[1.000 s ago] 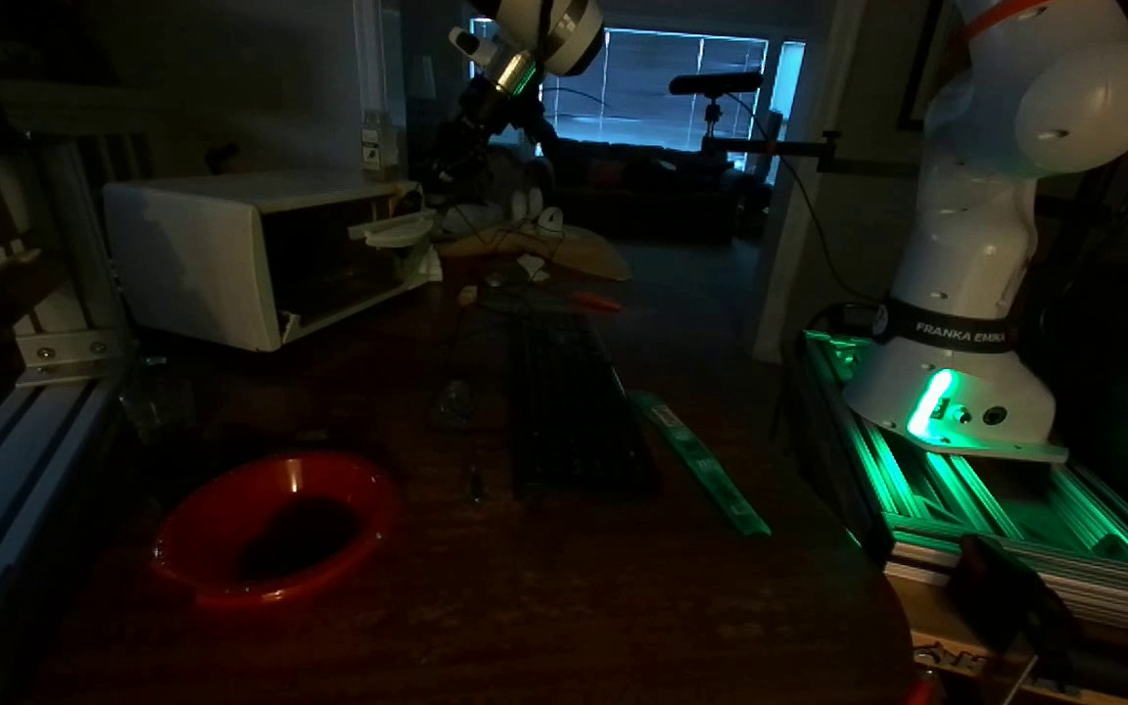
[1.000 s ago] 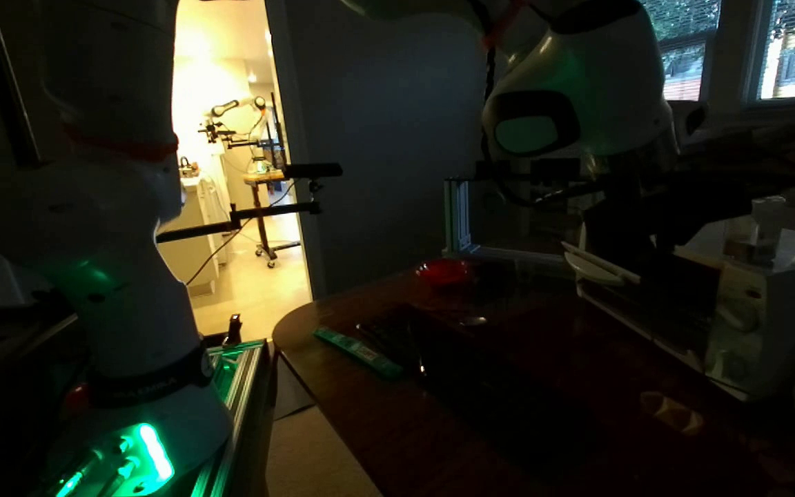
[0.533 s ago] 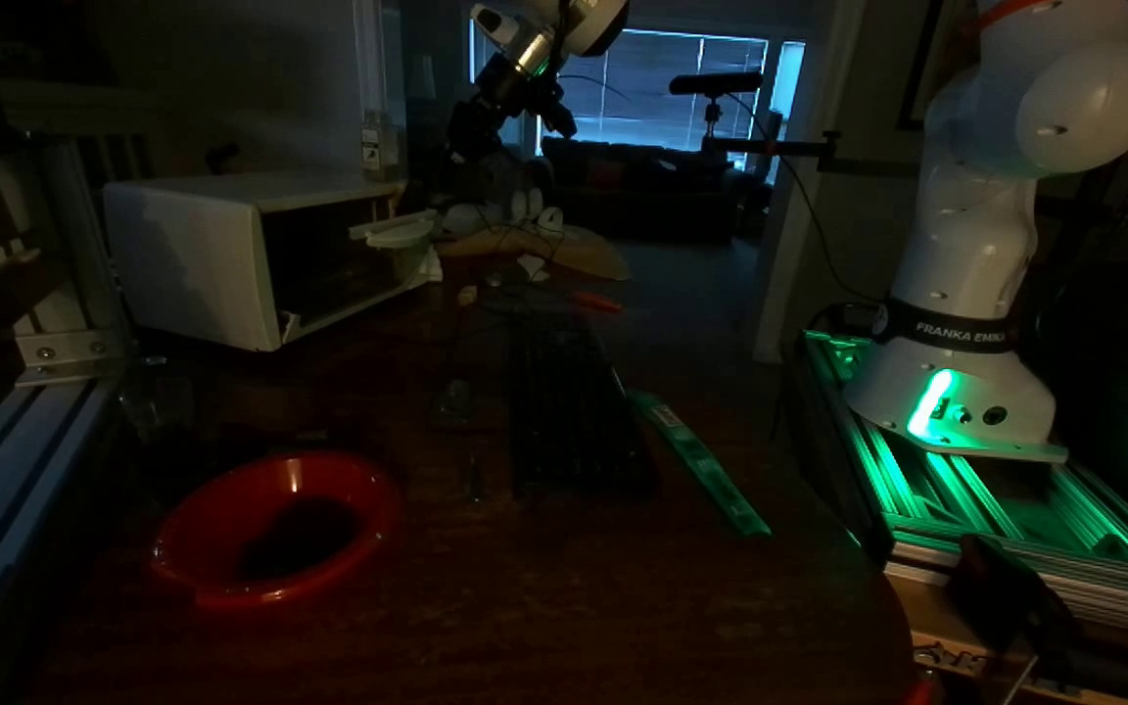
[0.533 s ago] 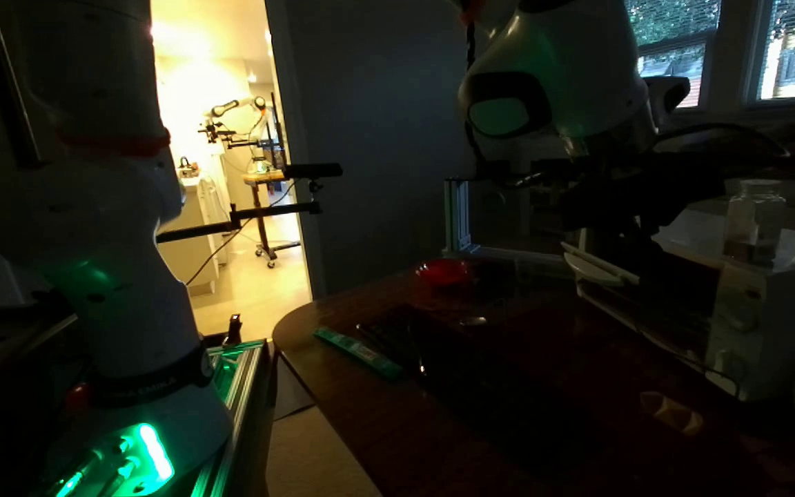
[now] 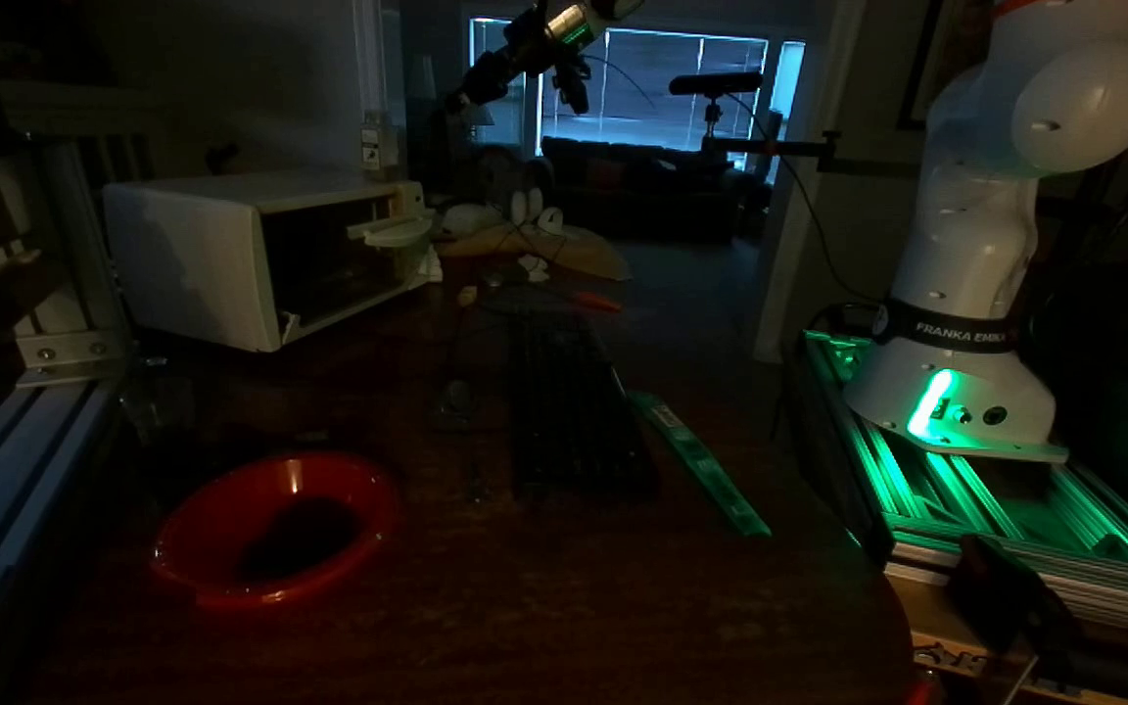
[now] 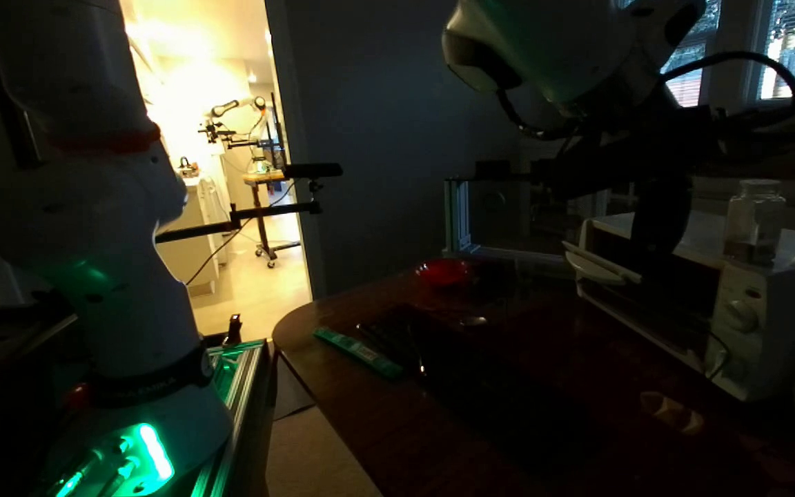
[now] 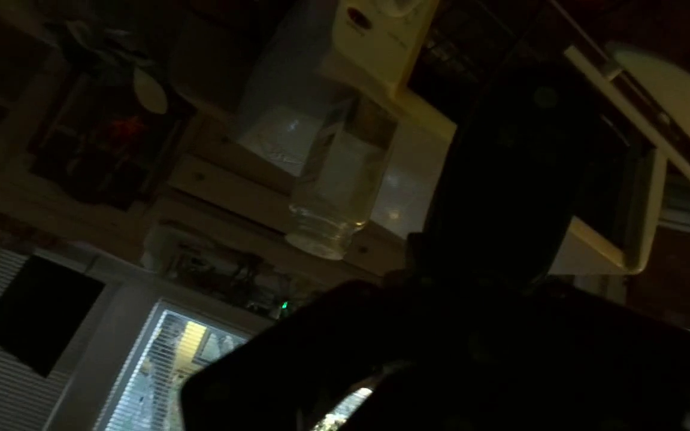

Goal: Move the mouse cable to the left and place the mouse on the right

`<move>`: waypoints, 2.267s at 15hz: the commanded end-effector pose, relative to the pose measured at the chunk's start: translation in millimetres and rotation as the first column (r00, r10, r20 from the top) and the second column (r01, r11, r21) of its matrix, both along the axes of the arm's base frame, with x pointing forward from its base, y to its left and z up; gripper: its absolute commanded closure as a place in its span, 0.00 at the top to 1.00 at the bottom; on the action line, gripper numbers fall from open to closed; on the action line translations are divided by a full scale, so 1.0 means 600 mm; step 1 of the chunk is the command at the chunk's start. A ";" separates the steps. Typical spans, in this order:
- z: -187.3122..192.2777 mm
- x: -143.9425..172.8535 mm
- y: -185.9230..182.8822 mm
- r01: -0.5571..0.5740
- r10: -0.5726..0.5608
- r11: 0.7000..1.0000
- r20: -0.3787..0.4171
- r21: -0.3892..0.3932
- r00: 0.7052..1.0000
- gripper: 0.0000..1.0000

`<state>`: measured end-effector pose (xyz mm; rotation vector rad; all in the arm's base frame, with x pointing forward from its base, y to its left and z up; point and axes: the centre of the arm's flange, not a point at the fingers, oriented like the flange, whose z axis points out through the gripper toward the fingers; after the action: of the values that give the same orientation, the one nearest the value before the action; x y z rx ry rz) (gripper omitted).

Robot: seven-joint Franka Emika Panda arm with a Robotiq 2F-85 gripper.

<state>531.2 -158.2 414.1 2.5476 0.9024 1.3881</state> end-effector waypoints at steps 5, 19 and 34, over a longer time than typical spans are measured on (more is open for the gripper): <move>-0.045 -0.008 -0.094 0.247 -0.248 0.968 0.026 0.037 0.968 0.01; -0.228 0.077 -0.246 0.492 -0.471 0.867 -0.189 0.077 0.861 0.01; -0.353 0.198 -0.274 0.669 -0.677 0.725 -0.012 0.164 0.736 0.01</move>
<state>634.0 -322.5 230.7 2.6289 -0.1253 1.1988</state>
